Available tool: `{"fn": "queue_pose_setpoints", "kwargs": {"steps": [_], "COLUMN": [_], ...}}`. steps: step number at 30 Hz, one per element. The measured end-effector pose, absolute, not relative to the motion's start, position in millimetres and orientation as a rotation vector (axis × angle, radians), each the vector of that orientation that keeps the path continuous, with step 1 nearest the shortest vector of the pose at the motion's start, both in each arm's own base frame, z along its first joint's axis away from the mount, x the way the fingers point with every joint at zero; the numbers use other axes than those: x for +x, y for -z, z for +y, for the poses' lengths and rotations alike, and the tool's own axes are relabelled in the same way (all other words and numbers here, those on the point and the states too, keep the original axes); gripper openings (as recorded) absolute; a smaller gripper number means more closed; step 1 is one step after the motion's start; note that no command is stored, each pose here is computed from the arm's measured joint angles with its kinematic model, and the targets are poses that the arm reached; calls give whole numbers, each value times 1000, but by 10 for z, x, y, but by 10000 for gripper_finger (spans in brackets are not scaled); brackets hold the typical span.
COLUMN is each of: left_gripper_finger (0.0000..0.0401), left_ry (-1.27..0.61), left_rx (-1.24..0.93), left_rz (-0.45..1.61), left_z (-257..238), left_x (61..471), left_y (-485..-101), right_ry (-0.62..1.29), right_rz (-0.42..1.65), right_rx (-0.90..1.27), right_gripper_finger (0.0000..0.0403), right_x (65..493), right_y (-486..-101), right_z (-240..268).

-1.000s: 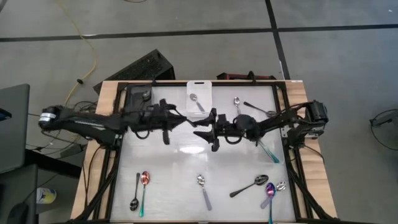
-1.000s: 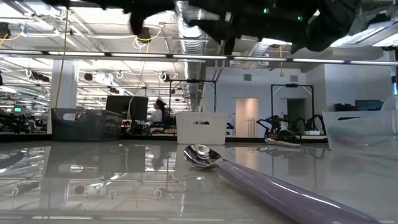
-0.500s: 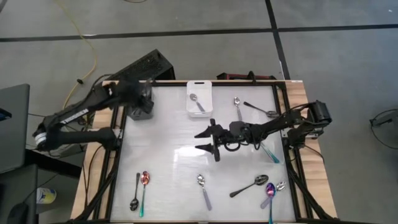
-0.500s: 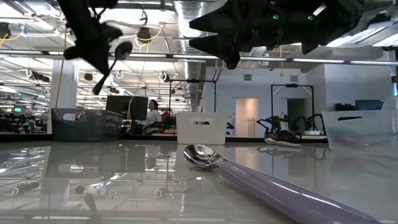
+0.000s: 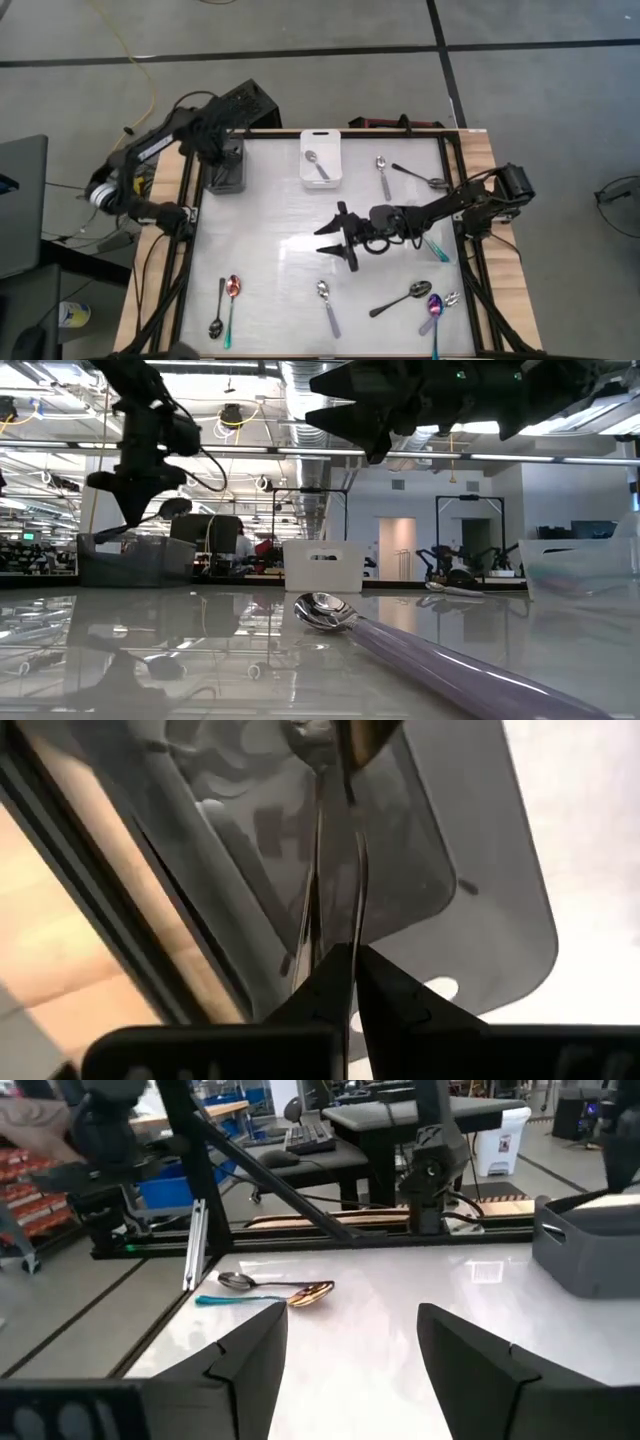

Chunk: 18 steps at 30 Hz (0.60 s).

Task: Sort silverware by color (type)
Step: Put the black spoon into the black bin

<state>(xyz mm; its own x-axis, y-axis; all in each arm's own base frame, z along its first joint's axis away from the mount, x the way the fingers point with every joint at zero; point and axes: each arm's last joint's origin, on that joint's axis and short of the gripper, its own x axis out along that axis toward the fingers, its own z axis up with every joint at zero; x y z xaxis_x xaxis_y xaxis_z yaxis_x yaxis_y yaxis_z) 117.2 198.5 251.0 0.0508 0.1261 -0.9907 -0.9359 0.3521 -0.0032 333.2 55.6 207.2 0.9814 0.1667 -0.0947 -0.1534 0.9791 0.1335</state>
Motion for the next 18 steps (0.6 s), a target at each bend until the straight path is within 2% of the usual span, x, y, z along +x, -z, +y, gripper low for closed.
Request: {"fn": "queue_pose_setpoints", "kwargs": {"steps": [8,18], "left_gripper_finger": [0,1], "left_ry": [-955,-947], "left_rx": [-777,-782], "left_rz": [1465,1660], "left_z": [2183,2296], "left_x": [1421,1473], "left_y": [-2289,-2084], "right_ry": [-148,-145], "right_rz": [121,203], "right_rx": [64,52], "right_gripper_finger": [249,249], "right_x": [3338,3318], "right_y": [-2052,-1993], "right_z": [506,504]}}
